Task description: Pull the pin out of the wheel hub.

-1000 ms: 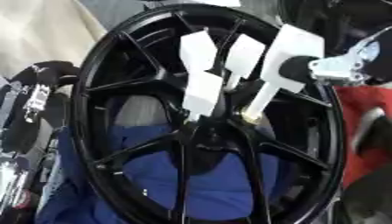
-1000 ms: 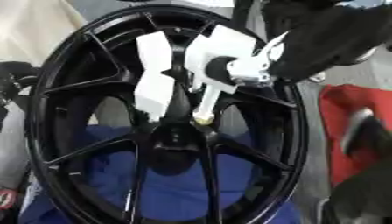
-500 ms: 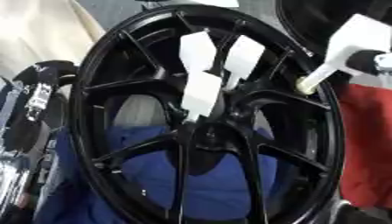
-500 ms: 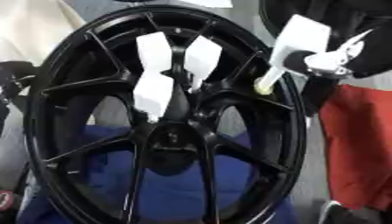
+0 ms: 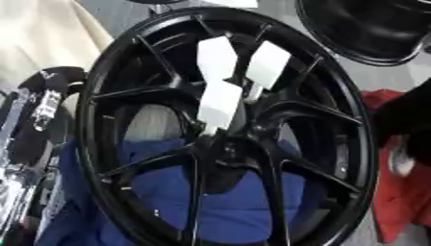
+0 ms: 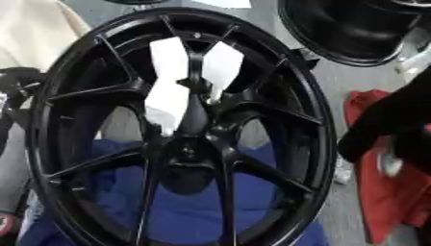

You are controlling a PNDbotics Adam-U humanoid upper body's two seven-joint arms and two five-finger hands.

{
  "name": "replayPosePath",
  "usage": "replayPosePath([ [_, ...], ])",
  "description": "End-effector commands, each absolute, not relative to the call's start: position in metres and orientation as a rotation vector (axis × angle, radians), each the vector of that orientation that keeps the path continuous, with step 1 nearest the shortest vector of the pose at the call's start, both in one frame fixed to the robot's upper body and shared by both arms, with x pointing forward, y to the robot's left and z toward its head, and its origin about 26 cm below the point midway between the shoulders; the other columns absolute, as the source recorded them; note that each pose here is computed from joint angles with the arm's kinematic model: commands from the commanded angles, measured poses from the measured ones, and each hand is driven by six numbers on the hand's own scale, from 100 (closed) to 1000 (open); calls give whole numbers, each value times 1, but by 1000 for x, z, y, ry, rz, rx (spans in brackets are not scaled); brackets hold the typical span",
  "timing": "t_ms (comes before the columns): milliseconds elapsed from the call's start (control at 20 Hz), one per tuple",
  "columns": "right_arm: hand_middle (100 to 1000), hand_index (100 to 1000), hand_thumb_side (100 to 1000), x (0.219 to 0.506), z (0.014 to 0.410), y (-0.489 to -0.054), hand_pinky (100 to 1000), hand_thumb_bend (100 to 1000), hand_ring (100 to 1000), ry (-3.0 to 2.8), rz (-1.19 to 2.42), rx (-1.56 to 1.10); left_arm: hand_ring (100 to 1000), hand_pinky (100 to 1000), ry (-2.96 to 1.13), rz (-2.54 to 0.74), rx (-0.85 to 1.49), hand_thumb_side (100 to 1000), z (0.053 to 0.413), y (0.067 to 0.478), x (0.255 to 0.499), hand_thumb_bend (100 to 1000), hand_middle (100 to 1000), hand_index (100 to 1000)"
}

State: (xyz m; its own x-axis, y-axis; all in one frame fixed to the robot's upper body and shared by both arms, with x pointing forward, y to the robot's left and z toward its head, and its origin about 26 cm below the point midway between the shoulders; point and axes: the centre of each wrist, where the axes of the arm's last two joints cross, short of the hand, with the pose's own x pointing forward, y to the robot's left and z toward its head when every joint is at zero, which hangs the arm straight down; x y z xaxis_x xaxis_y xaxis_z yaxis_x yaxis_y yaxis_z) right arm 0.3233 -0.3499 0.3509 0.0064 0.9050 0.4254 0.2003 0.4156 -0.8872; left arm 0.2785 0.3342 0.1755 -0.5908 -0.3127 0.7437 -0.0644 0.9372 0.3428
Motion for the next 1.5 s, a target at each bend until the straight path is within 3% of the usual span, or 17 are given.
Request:
replayPosePath([
  [50, 100, 167, 100, 328, 358, -401, 600, 386, 471, -1394, 552, -1181, 821, 836, -2218, -373, 276, 715, 183, 333, 276, 100, 647, 752],
  [100, 100, 174, 100, 331, 354, -413, 608, 359, 483, -1363, 504, -1204, 821, 836, -2219, -372, 278, 714, 183, 333, 276, 100, 648, 752],
  [150, 133, 189, 100, 334, 350, -425, 605, 247, 502, -1336, 459, -1223, 822, 836, -2220, -370, 280, 720, 184, 333, 276, 100, 648, 752],
  [200, 230, 273, 100, 337, 346, -434, 634, 245, 563, -1317, 425, -1233, 822, 836, -2222, -368, 283, 714, 184, 333, 276, 100, 648, 752],
  [250, 439, 457, 100, 339, 342, -441, 681, 305, 665, -1296, 400, -1232, 822, 836, -2223, -366, 285, 715, 184, 334, 276, 100, 649, 752],
  [300, 484, 498, 100, 341, 338, -447, 689, 327, 683, -1275, 386, -1226, 823, 836, -2223, -365, 286, 715, 184, 334, 276, 100, 649, 752],
  [350, 770, 749, 100, 342, 334, -451, 760, 343, 805, -1255, 386, -1212, 823, 836, -2224, -364, 286, 715, 184, 334, 276, 100, 649, 753],
  [400, 808, 811, 100, 343, 332, -453, 776, 287, 834, -1237, 398, -1190, 823, 836, -2225, -363, 286, 715, 184, 334, 276, 100, 649, 753],
  [450, 845, 861, 170, 344, 331, -455, 778, 198, 862, -1228, 404, -1192, 823, 836, -2226, -362, 287, 716, 184, 334, 276, 100, 649, 753],
  [550, 886, 901, 341, 344, 333, -456, 785, 100, 899, -1231, 403, -1209, 824, 836, -2227, -359, 288, 716, 183, 334, 276, 100, 650, 753],
  [700, 877, 901, 425, 343, 337, -454, 766, 100, 893, -1263, 387, -1245, 824, 836, -2228, -357, 289, 715, 183, 334, 276, 100, 650, 753],
  [900, 846, 875, 402, 340, 348, -443, 717, 100, 861, -1377, 344, -1286, 825, 836, -2235, -355, 291, 713, 184, 334, 276, 100, 650, 753],
  [1200, 727, 783, 263, 331, 364, -414, 634, 100, 752, -1637, 202, -1324, 826, 836, -2243, -350, 291, 710, 185, 333, 277, 100, 651, 753],
  [1300, 728, 778, 140, 328, 368, -402, 628, 100, 747, -1700, 158, -1336, 826, 836, -2244, -352, 289, 710, 185, 333, 277, 100, 651, 753],
  [1450, 748, 788, 100, 326, 370, -389, 633, 107, 757, -1745, 117, -1342, 827, 836, -2244, -353, 286, 710, 185, 333, 277, 100, 651, 753],
  [1500, 768, 798, 100, 326, 370, -387, 638, 161, 769, -1742, 109, -1343, 827, 836, -2244, -354, 285, 710, 185, 333, 277, 100, 651, 753],
])
